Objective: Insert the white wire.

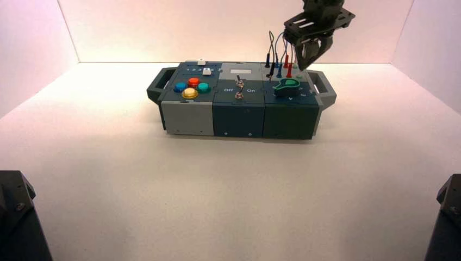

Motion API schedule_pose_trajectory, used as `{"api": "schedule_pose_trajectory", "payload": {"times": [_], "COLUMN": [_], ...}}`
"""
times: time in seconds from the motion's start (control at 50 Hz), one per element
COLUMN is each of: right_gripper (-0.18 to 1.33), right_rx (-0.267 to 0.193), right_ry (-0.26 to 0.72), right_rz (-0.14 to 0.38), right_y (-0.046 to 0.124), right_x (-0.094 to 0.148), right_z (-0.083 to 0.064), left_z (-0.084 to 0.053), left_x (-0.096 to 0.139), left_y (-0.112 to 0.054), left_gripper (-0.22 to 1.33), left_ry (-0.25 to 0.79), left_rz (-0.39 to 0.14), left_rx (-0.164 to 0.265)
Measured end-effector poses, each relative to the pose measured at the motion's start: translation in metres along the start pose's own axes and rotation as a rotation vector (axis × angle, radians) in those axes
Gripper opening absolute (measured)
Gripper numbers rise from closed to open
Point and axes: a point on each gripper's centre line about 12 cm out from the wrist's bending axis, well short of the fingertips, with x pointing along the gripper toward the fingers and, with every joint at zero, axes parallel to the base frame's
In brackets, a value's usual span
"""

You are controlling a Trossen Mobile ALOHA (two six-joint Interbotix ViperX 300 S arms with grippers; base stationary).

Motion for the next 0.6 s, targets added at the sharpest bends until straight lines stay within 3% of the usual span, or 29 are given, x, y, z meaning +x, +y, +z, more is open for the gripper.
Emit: {"api": "schedule_pose_trajectory", "payload": {"times": [0.18,0.34,0.6], "right_gripper": [0.38,0.72,0.72], "right_rx": [0.005,0.004,0.020], "right_ry": [-0.008,-0.017,-0.004], "right_rz": [-0.006,-0.009,-0.011], "right_y": [-0.003,-0.003,-0.003], "right_x": [-0.010,-0.022,-0.037], "right_z": [0.000,0.001,-0.003], "left_z": [-0.001,-0.002,-0.007], "left_x": [0.000,0.000,0.004], "left_y": [0.003,0.008,0.017], "left_gripper": [-0.16,-0.16,-0.16], "left_ry": [-0.004,-0.005,-0.022], "left_rz": [0.012,0.033,0.077], "left_rx": [-0.006,-0.021,-0.041]}}
